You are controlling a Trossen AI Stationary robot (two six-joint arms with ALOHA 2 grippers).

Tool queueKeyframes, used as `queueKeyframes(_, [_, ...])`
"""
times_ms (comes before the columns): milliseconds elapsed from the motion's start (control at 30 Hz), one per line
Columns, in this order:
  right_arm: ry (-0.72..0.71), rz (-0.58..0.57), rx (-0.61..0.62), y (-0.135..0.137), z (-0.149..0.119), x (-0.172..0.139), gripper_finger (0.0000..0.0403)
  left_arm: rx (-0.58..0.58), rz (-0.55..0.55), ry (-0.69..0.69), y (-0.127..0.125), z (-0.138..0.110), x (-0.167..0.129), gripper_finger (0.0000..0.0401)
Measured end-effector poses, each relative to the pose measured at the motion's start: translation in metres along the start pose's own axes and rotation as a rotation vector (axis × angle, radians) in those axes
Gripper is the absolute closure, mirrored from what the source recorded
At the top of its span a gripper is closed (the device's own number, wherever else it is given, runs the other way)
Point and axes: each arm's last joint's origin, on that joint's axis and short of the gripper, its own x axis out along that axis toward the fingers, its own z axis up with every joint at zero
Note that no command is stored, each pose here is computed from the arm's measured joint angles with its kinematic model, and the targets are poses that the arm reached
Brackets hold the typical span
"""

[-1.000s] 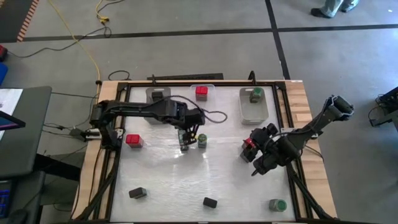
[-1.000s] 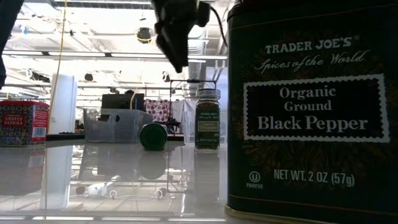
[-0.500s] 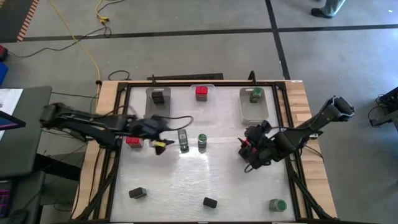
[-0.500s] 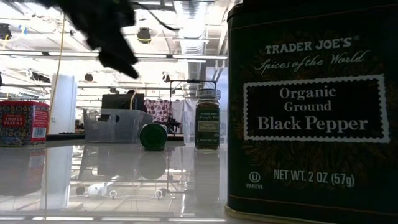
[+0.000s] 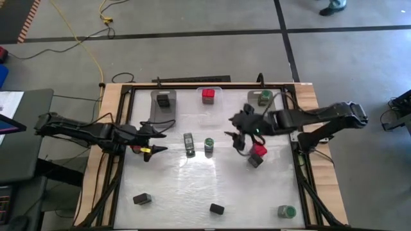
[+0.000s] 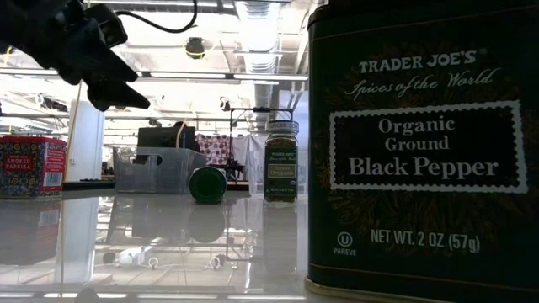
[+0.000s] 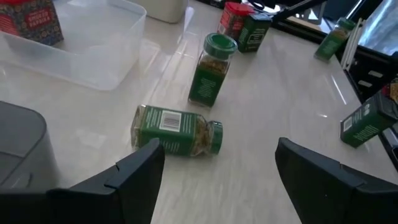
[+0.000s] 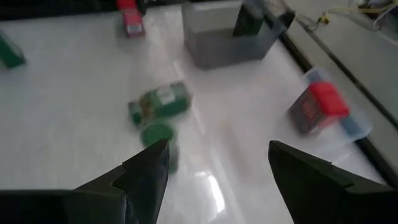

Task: Sort spices by type
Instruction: Put the green seasoning bottle into the gray bin

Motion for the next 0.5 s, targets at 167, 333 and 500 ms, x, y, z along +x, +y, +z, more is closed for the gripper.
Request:
queueKeyframes(167, [0.062, 0.028, -0.096, -0.001, 0.025, 0.02, 0.0103, -0.003, 0.001, 0.002, 0.0, 0.0, 0.0, 0.0106])
queueKeyframes(333, [0.188, 0.078, -0.207, 0.011, 0.044, 0.049, 0.0103, -0.011, 0.0, 0.003, 0.0, 0.0, 0.0, 0.0106])
queueKeyframes(500, [0.316, 0.112, -0.268, 0.021, 0.061, 0.074, 0.0103, -0.033, -0.009, 0.02, 0.0, -0.002, 0.0, 0.0106])
